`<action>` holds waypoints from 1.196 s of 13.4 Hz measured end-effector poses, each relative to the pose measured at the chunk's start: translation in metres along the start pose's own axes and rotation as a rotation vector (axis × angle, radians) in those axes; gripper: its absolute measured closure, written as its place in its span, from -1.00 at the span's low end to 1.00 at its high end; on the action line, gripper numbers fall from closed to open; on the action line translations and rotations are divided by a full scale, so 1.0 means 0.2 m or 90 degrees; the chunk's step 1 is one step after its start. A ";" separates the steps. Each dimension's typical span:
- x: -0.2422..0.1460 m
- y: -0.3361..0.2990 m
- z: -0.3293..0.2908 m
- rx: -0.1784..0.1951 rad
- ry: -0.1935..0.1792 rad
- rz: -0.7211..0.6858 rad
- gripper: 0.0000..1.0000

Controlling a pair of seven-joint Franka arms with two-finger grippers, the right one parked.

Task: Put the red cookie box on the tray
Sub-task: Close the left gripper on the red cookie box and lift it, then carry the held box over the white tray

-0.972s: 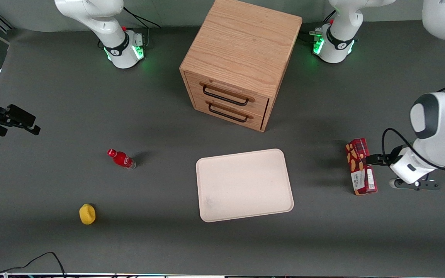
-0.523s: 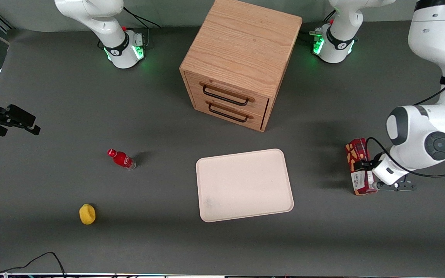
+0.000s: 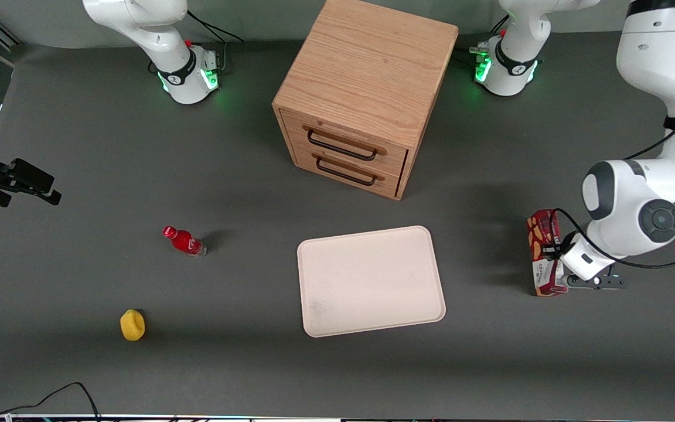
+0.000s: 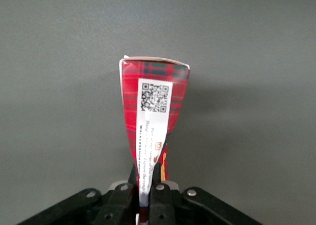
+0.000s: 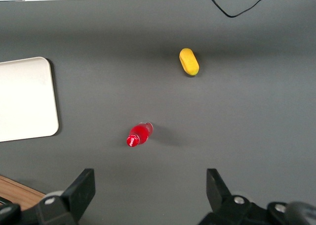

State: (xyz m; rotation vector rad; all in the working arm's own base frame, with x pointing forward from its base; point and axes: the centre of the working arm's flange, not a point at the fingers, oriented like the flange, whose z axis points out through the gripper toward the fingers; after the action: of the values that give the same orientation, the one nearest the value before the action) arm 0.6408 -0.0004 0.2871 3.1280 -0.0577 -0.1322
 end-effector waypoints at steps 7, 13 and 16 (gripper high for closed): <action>0.14 1.06 -0.55 -0.042 -0.004 -0.134 0.84; 0.17 1.57 -0.04 -0.029 0.001 -0.133 0.84; 0.18 1.63 0.05 -0.024 0.024 -0.121 0.84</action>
State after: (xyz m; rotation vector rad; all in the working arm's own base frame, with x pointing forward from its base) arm 0.6633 -0.3282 0.2779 3.0914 0.2407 -0.0738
